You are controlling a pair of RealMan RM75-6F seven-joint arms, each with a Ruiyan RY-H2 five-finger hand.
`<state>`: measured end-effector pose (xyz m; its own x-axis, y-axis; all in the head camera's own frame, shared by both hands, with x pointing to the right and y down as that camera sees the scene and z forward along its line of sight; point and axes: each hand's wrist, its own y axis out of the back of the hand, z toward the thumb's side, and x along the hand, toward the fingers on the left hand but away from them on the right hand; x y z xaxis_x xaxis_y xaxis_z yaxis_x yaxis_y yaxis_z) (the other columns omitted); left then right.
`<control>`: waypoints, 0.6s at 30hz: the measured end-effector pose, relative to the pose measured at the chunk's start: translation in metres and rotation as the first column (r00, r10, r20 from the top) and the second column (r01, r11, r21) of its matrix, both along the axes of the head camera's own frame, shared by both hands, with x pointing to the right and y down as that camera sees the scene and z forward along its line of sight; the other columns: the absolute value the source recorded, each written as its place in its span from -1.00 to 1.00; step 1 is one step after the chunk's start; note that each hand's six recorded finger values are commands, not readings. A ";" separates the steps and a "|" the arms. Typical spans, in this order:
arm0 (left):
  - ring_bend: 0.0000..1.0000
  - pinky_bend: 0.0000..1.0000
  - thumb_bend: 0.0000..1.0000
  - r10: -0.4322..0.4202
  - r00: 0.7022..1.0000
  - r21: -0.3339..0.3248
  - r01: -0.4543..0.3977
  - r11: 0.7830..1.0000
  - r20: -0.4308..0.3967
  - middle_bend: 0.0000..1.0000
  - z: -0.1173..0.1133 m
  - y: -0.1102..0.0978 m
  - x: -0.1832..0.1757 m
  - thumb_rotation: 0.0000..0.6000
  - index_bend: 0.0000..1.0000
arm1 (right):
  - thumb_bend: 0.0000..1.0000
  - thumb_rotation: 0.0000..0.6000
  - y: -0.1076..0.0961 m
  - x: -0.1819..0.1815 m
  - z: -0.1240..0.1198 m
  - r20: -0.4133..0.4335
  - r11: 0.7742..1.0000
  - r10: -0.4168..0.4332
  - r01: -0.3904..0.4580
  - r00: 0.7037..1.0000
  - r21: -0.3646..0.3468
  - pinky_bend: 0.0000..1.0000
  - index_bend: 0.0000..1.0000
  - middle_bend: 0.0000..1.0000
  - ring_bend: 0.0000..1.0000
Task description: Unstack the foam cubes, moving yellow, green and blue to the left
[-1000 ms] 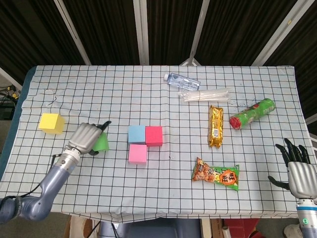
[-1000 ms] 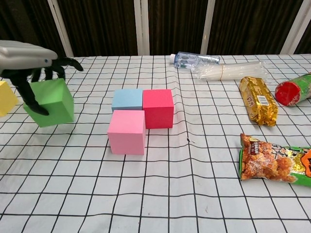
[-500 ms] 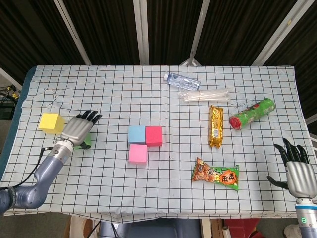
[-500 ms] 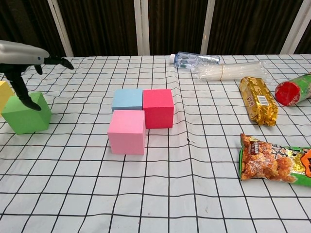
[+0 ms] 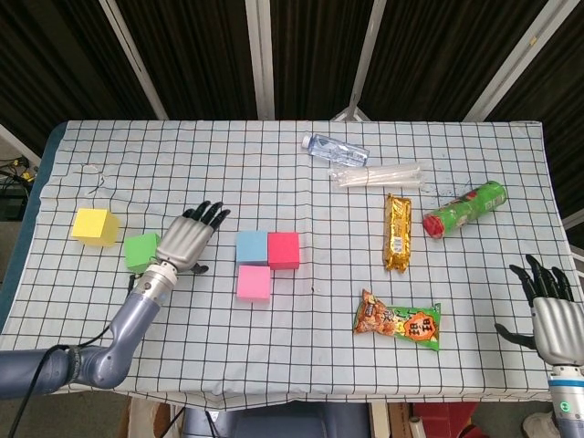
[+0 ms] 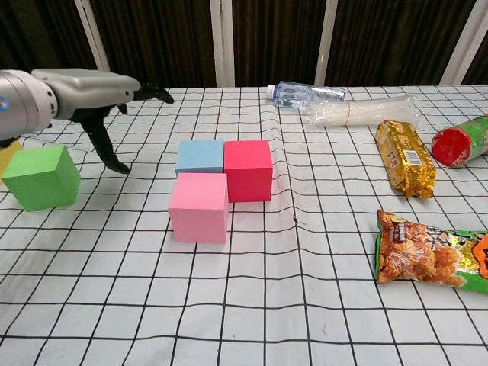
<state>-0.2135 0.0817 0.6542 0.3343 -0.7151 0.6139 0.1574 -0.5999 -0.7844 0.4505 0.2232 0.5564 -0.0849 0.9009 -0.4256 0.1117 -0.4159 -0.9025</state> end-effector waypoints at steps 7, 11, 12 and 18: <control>-1.00 -0.65 -1.00 0.001 1.000 0.008 -0.001 1.000 -0.009 -1.00 0.012 0.001 0.022 1.00 -1.00 | -0.88 1.00 -0.001 0.001 0.000 0.003 1.000 0.001 -0.001 1.000 -0.003 -1.00 -0.66 -0.95 -0.77; -1.00 -0.65 -1.00 0.009 1.000 0.011 -0.009 1.000 -0.029 -1.00 0.018 0.004 0.036 1.00 -1.00 | -0.88 1.00 0.000 0.000 0.001 0.004 1.000 -0.001 0.001 1.000 -0.009 -1.00 -0.66 -0.95 -0.77; -1.00 -0.65 -1.00 0.013 0.999 0.010 -0.012 1.000 -0.032 -1.00 0.019 0.005 0.039 1.00 -1.00 | -0.88 1.00 0.000 0.000 0.001 0.004 1.000 0.000 0.000 1.000 -0.008 -1.00 -0.66 -0.95 -0.77; -0.99 -0.64 -1.00 0.029 0.999 -0.004 -0.029 1.000 -0.039 -0.99 0.026 0.011 0.051 1.00 -1.00 | -0.88 1.00 -0.001 0.001 0.000 0.004 1.000 0.003 -0.003 1.000 -0.004 -1.00 -0.66 -0.95 -0.77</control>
<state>-0.1622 0.0923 0.6806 0.3784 -0.7021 0.6032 0.1439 -0.5991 -0.7876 0.4518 0.2221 0.5569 -0.0860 0.8989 -0.4297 0.1168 -0.4192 -0.9003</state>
